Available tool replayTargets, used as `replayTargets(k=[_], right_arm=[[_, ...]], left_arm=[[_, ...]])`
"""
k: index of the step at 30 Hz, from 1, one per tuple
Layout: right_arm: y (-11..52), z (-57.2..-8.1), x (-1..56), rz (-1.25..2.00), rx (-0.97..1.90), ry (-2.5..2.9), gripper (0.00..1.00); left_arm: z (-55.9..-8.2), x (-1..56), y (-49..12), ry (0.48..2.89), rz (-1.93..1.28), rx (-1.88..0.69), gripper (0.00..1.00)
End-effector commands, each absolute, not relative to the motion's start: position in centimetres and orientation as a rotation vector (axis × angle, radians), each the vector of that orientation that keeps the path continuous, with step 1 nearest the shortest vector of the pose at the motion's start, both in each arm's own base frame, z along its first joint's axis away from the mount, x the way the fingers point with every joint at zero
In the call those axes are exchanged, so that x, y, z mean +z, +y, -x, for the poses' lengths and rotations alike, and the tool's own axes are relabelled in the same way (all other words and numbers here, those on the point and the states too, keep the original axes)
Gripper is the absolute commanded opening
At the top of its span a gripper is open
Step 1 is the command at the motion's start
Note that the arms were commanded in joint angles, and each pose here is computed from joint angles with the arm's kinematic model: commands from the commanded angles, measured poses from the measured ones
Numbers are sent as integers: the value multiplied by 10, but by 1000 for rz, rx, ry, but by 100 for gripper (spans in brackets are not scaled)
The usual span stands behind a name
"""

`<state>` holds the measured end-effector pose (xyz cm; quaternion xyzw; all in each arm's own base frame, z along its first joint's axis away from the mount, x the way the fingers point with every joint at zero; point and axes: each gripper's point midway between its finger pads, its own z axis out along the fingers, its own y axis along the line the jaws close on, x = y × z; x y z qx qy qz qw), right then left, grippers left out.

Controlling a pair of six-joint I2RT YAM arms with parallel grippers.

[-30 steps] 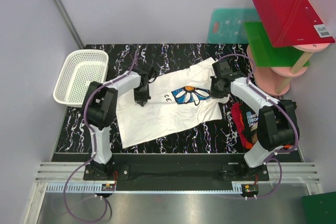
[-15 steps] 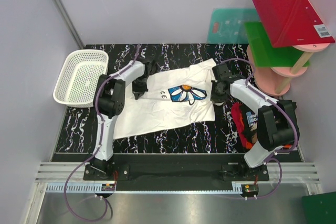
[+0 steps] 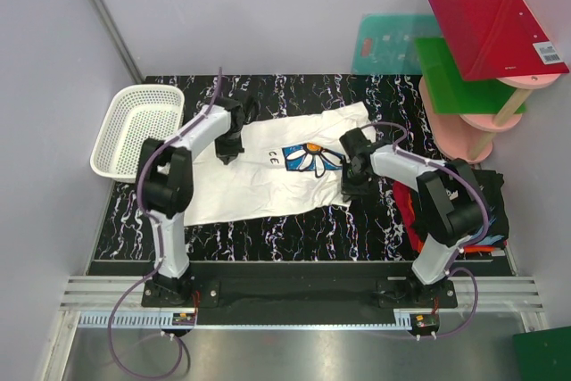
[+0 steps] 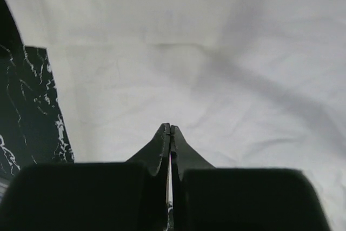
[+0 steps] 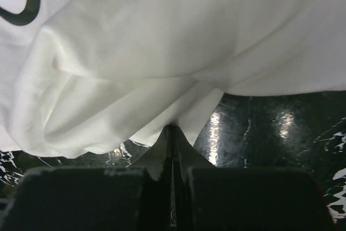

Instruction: Fold and stack the t-shirts

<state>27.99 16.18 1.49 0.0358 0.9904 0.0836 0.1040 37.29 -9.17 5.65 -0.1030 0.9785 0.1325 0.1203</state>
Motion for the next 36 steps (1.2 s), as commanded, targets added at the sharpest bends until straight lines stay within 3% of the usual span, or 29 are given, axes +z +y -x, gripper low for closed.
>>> replayTargets(k=[1, 15, 24, 27, 36], right_arm=[[177, -274, 21, -107, 280, 2898, 0], [150, -203, -4, -72, -60, 3136, 0], [147, -155, 20, -124, -33, 3156, 0], [145, -146, 28, -135, -15, 3145, 0], [144, -142, 36, -151, 13, 3123, 0]], left_arm=[[-377, 100, -100, 2719, 298, 244, 0], [-360, 78, -102, 2778, 265, 276, 0], [-363, 75, -109, 2785, 263, 244, 0], [-371, 77, -134, 2777, 227, 141, 0], [-380, 79, -303, 2775, -145, -307, 0]])
